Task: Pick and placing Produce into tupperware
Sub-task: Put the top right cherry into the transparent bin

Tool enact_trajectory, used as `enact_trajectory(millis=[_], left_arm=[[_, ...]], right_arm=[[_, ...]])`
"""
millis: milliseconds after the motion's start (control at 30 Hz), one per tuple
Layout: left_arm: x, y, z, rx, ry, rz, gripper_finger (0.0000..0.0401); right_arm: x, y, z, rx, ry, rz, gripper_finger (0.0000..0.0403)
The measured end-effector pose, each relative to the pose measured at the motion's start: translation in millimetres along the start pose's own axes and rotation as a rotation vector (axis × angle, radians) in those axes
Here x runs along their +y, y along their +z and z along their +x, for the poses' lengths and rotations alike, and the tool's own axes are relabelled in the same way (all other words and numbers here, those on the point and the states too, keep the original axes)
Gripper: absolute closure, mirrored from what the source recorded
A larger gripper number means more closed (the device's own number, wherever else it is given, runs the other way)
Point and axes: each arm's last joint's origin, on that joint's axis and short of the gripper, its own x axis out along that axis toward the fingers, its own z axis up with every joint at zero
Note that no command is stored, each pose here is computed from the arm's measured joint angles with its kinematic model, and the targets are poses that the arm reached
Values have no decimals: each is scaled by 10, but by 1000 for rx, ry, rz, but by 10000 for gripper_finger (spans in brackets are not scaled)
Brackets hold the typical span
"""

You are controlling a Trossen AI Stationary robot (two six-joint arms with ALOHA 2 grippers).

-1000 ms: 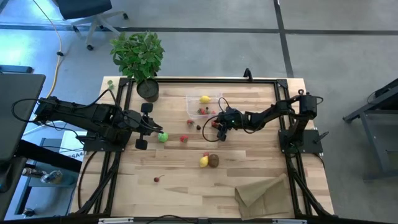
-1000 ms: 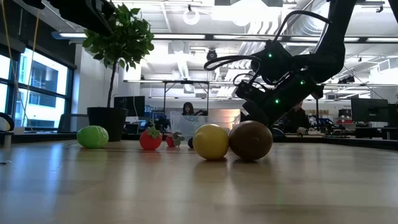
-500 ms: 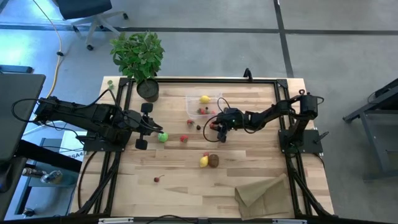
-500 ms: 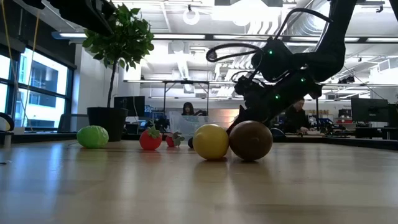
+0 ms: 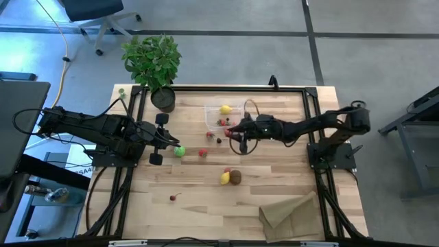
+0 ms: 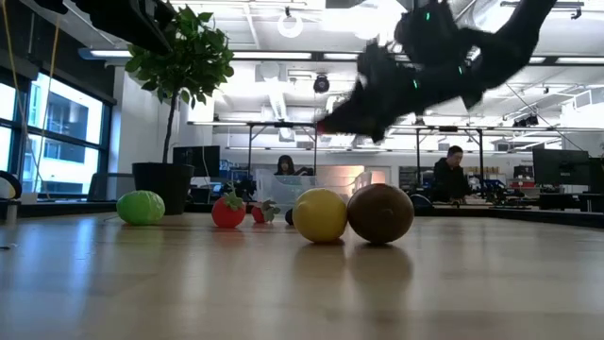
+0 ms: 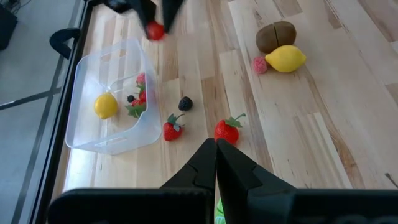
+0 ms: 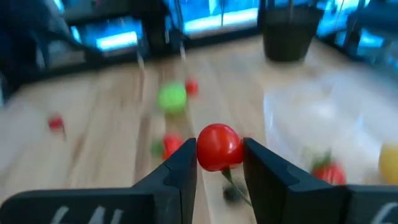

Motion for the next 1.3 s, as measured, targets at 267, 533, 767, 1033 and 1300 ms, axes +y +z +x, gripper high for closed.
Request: enact_trajectory(millis=[267, 533, 767, 1033, 1300], left_arm=[[0, 0, 0, 0, 0, 0, 398], [-1, 0, 0, 0, 0, 1, 398], [0, 0, -1, 0, 0, 0, 398], [0, 0, -1, 0, 0, 0, 398], [-1, 0, 0, 0, 0, 0, 398]], right_arm=[[-99, 818, -3, -11, -147, -74, 305], [-483, 1266, 233, 341, -254, -91, 305], [-889, 972, 674, 634, -256, 53, 305], [-1030, 605, 1028, 834, -265, 102, 305], [-1062, 473, 1092, 868, -287, 148, 305]])
